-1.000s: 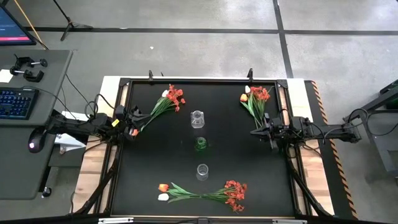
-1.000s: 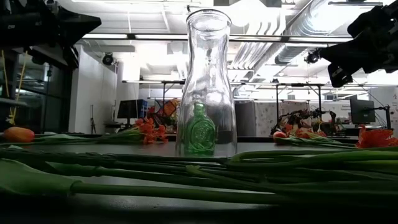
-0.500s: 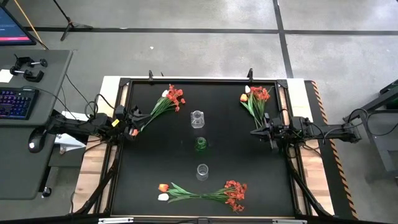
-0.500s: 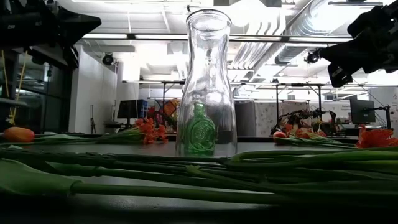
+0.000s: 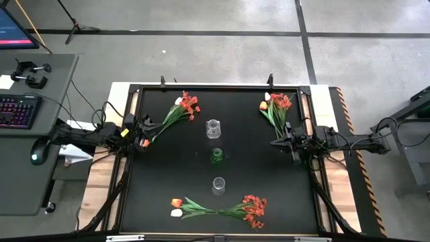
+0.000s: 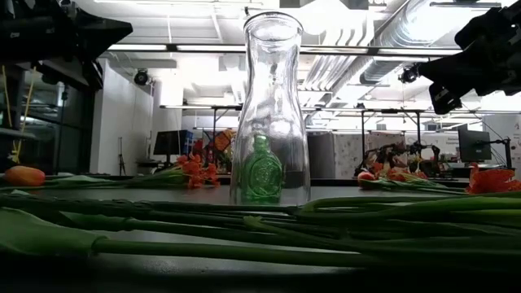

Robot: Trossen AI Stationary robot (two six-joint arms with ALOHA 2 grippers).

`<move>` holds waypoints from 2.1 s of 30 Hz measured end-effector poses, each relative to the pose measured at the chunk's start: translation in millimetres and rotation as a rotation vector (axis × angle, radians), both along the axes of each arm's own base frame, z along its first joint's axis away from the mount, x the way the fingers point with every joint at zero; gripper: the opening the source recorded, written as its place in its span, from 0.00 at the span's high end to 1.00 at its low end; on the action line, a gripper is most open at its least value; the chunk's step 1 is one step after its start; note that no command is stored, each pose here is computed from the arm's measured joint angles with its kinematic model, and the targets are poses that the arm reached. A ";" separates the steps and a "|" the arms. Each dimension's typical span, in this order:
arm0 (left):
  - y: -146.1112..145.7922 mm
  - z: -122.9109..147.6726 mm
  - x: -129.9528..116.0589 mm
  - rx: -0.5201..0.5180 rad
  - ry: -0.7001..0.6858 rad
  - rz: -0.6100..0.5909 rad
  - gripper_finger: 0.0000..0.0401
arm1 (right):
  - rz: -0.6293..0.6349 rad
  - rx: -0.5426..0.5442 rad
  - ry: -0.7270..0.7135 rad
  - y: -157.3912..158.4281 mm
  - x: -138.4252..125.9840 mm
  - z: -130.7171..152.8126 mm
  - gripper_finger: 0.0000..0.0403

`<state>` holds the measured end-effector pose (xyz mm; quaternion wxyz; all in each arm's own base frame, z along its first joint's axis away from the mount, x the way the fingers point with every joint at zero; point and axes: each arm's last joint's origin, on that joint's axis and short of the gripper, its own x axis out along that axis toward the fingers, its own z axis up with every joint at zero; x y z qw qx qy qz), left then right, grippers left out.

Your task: Sort flowers into vase by color

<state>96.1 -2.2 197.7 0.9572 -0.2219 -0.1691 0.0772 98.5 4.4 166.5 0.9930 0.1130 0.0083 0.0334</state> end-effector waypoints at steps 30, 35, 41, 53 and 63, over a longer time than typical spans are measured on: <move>0.0 -0.1 0.0 0.000 0.000 0.000 1.00 | 0.000 0.000 0.000 0.0 0.0 0.0 1.00; 0.0 -0.2 0.1 0.000 0.001 0.000 1.00 | 0.000 0.000 0.000 0.0 0.0 0.0 1.00; 0.0 0.0 0.0 0.000 0.000 0.000 1.00 | 0.000 0.000 0.000 0.0 0.0 0.1 1.00; 0.1 1.4 -0.5 -0.003 -0.015 0.001 1.00 | 0.000 0.000 0.000 0.0 0.0 0.1 1.00; 1.3 10.8 -4.4 -0.250 -0.179 -0.061 1.00 | 0.000 0.000 0.000 0.0 0.0 0.0 1.00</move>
